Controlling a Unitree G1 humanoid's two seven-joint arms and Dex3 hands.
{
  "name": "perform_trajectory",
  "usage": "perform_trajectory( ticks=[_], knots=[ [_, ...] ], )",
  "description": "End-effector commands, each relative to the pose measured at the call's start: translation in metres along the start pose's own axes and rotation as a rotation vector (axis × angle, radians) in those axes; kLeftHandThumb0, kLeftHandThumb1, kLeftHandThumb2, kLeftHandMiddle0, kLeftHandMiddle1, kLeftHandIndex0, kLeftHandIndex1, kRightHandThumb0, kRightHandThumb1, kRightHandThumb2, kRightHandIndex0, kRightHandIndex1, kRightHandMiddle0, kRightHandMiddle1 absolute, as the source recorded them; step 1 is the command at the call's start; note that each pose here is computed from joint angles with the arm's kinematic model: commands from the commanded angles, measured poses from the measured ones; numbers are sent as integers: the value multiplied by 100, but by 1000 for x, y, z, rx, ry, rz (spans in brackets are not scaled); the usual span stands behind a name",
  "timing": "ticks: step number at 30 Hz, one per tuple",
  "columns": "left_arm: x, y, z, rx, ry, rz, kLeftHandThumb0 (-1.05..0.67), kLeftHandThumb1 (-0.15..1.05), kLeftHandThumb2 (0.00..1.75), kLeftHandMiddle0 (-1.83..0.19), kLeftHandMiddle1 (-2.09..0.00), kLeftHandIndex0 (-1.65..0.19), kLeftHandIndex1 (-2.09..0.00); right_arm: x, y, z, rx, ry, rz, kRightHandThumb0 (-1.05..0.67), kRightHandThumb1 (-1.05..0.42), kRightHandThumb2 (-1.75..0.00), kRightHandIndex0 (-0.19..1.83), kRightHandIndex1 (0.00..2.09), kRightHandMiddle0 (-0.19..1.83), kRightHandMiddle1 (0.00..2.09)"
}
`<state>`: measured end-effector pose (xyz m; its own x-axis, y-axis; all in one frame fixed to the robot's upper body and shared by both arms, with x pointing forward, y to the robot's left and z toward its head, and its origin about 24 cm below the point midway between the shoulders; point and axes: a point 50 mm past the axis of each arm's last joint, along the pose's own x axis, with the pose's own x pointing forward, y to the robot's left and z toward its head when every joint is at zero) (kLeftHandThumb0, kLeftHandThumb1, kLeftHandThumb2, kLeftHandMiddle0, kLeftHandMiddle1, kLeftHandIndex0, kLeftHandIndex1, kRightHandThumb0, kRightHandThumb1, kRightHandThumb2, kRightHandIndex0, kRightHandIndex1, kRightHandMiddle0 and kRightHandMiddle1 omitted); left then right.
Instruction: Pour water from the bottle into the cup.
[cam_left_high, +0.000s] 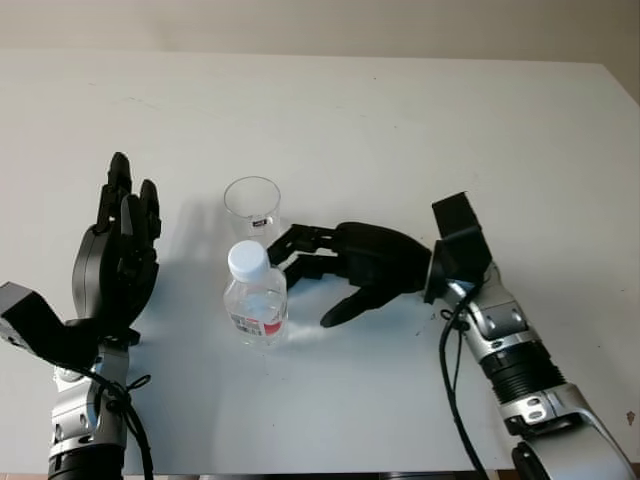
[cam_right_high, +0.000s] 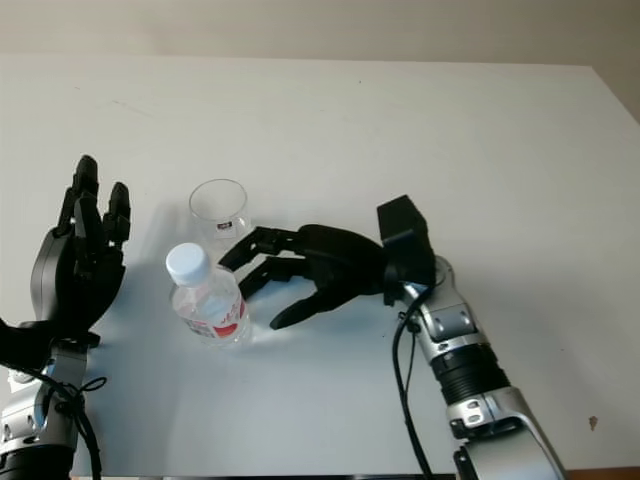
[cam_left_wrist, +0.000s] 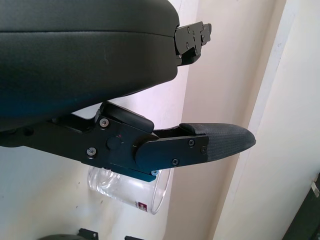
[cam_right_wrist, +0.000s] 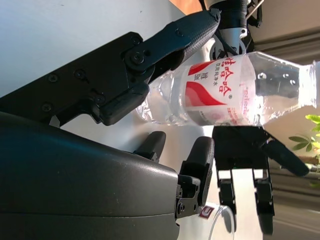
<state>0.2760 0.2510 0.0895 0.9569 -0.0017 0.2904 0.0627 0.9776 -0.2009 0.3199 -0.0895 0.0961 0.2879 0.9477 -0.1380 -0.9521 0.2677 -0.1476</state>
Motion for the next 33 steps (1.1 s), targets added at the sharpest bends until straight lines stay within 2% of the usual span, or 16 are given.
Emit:
perform_trajectory(
  ticks=[1, 10, 23, 27, 29, 32, 33],
  knots=[
    [0, -2, 4, 15, -22, -3, -73, 105, 50, 19, -2, 19, -2, 10, 6, -2, -5, -8, 32, -81, -77, -5, 9, 83, -6, 107],
    [1, -2, 3, 4, -18, 1, -73, 105, 51, 19, -1, 19, -2, 33, 21, -12, 39, -29, 57, -90, -77, -5, 8, 75, -8, 108],
    [1, -2, 1, 4, -16, 10, -73, 105, 49, 19, -1, 19, -1, 46, 35, -2, 56, -94, 158, -89, -76, -5, 4, 72, -16, 117],
    [1, -1, 2, 22, -18, 21, -73, 105, 50, 19, -3, 19, -2, 51, 40, 2, 39, -96, 185, -91, -75, -5, 10, 77, -14, 122],
    [1, -1, 2, 32, -19, 18, -73, 105, 50, 19, -3, 19, -2, 53, 43, 5, 15, -88, 194, -89, -73, -5, 15, 90, -7, 131],
    [0, 0, 3, 33, -20, 18, -73, 105, 52, 19, -4, 19, -1, 53, 45, 8, -47, -81, 215, -77, -69, -5, 38, 138, 25, 163],
    [0, 0, 3, 33, -21, 20, -73, 105, 51, 18, -4, 19, -2, 53, 46, 9, -73, -85, 214, -71, -71, -6, 52, 164, 44, 178]
  ],
)
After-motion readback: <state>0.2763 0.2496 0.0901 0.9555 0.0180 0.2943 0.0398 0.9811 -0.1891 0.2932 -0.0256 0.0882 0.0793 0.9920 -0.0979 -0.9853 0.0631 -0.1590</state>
